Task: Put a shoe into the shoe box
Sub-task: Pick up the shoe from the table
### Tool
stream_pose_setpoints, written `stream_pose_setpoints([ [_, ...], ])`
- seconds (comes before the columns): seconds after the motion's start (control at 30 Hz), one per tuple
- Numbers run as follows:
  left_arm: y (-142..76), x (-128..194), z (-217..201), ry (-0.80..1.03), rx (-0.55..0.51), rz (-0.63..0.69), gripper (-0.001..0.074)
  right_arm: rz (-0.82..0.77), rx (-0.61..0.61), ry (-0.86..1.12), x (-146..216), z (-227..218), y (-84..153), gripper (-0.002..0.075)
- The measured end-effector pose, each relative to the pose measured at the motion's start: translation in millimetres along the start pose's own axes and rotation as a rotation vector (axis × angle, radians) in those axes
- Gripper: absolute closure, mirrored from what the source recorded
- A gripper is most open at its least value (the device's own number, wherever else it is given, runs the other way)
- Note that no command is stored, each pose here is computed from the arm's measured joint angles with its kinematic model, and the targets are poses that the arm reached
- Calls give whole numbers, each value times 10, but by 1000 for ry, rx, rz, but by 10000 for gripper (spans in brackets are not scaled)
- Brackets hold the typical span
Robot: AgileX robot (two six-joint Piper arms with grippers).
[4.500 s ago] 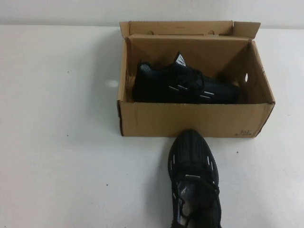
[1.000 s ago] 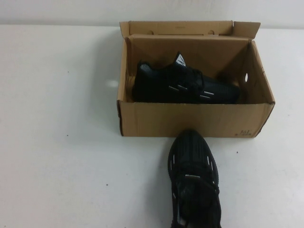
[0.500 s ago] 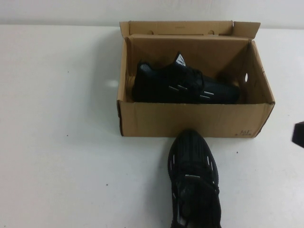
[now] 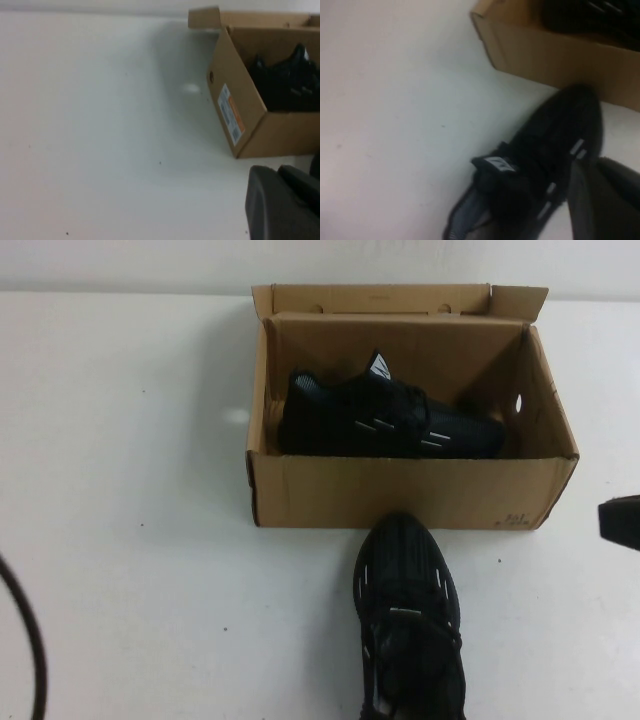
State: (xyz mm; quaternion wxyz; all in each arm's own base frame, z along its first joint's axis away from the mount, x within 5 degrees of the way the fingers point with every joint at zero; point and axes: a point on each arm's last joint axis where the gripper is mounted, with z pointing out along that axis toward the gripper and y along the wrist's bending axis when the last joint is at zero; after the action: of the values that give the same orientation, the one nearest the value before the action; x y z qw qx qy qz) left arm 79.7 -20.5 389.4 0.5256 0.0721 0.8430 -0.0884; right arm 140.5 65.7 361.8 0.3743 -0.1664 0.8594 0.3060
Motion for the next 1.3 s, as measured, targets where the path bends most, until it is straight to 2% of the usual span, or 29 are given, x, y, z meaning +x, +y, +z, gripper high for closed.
stream_pose_setpoints([
  [0.17,-9,-163,319,153,30,3,735,-48,152,64,-184,-143,67,704],
  [0.33,3,-141,584,275,41,-9,735,-63,135,97,-354,-133,251,696],
  [0.53,-2,-124,737,333,58,-31,735,-80,81,306,-282,256,361,680],
  [0.67,0,-114,764,351,58,-30,735,-106,78,433,-190,591,471,627],
  [0.83,1,-110,769,357,59,-30,735,-77,118,496,-90,920,594,554],
  [1.07,1,-107,778,363,59,-30,735,41,127,575,27,1358,633,353],
  [1.17,1,-107,778,363,59,-30,735,79,126,597,69,1544,615,327],
  [1.3,1,-107,778,363,59,-30,735,124,129,622,129,1751,586,334],
])
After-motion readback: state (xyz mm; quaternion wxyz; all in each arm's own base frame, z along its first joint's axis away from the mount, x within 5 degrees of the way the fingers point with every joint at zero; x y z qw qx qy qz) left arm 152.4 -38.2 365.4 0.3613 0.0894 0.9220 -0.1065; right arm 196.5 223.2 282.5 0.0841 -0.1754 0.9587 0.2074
